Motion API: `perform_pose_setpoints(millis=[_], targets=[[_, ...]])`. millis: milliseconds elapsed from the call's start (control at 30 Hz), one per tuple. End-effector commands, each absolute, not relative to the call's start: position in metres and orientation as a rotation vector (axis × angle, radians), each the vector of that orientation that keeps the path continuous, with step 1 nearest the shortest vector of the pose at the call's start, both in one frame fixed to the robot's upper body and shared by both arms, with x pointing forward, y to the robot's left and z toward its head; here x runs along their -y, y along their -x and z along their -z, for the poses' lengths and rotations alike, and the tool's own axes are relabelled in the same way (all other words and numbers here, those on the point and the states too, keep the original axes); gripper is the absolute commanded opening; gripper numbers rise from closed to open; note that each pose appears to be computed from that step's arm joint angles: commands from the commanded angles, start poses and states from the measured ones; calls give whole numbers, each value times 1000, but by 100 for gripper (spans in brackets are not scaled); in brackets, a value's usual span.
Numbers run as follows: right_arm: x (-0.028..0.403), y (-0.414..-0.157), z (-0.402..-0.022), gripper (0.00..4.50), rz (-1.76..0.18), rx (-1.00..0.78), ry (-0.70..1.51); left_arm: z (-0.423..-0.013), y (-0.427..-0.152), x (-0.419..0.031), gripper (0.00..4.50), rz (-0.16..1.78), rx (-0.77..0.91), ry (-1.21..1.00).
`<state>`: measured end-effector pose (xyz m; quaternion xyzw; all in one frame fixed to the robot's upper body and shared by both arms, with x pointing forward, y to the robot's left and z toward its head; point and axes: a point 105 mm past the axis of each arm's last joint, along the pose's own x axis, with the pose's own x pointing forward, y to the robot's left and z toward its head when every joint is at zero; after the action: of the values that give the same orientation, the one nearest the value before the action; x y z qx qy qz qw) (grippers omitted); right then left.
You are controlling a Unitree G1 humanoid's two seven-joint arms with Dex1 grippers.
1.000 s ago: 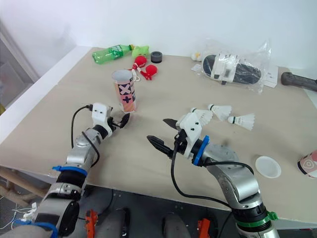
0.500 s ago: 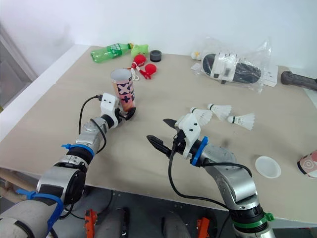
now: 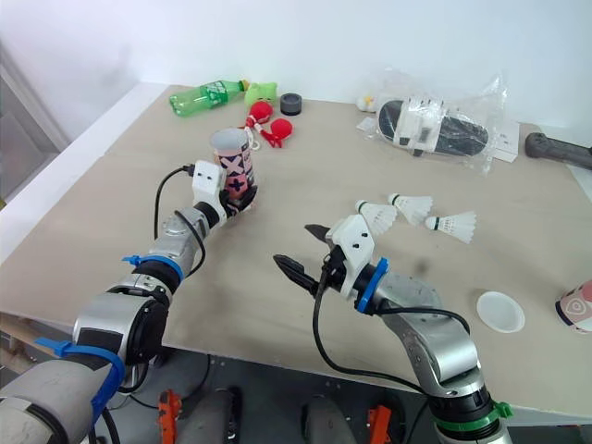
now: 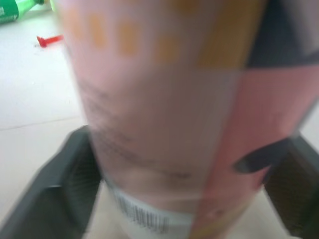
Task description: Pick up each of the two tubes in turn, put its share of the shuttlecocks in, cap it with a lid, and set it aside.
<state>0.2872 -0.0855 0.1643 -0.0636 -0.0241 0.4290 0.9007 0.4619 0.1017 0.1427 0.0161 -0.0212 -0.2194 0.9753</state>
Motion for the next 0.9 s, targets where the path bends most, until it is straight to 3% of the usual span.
perform_pose_setpoints(millis=[33,233,467,600,733,900], targets=[[80,-280,-177,450,-909,107,146,-153,-464,-100,307,443,73,-40],[91,-282,-189,450,-888,127,157,-160,-461,-107,307,493,101,-95],[138,-289,-202,450,-704,133,164,-184,-413,-102,307,955,120,-436],[173,-305,-177,450,-461,50,230,-193,-371,-121,307,1132,-7,-683],[177,-322,-167,450,-355,23,239,-187,-351,-136,307,1186,-173,-855],[175,-344,-151,450,-297,-9,207,-181,-337,-136,307,1217,-277,-881]])
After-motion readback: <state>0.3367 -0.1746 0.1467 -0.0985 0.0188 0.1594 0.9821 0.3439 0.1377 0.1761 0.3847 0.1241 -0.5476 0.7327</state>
